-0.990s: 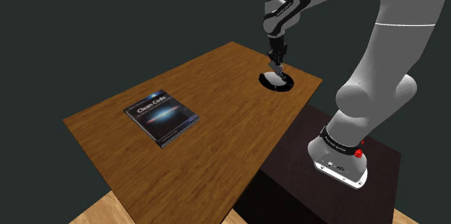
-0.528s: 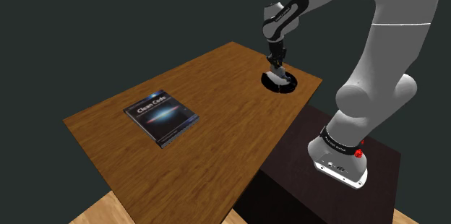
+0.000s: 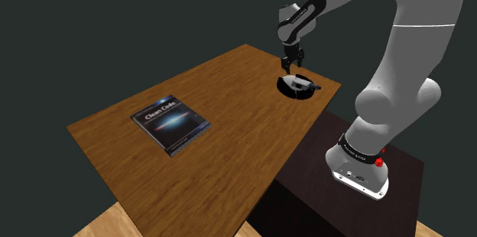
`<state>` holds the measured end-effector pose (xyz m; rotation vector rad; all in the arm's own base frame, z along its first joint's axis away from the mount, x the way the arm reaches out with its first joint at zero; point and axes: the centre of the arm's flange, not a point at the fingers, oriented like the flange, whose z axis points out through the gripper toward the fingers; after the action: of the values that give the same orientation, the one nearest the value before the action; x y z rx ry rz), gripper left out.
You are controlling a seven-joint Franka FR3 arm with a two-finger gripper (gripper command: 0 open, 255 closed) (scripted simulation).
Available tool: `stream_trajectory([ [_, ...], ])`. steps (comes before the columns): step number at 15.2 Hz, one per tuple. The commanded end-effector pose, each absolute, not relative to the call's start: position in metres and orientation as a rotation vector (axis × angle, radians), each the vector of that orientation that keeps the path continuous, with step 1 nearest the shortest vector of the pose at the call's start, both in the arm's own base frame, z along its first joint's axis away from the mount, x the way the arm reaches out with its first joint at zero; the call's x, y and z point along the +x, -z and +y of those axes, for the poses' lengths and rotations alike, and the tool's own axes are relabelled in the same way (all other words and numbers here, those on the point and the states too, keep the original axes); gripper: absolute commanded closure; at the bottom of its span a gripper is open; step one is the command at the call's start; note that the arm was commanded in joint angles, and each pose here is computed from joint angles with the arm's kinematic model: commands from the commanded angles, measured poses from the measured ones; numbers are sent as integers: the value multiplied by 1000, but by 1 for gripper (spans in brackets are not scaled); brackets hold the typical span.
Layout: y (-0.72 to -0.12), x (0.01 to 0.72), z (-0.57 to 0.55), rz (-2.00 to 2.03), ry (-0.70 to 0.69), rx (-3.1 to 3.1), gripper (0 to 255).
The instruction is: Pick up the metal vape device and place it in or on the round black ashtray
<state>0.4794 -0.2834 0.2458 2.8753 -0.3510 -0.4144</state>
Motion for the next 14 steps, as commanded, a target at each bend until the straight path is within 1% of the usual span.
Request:
stream_trajectory([
  [1, -246, 479, -283, -351, 415, 2875, 0],
  [2, -246, 480, -284, -351, 415, 2875, 0],
  [6, -293, 495, -275, -351, 415, 2875, 0],
  [14, -293, 495, -275, -351, 415, 2875, 0],
])
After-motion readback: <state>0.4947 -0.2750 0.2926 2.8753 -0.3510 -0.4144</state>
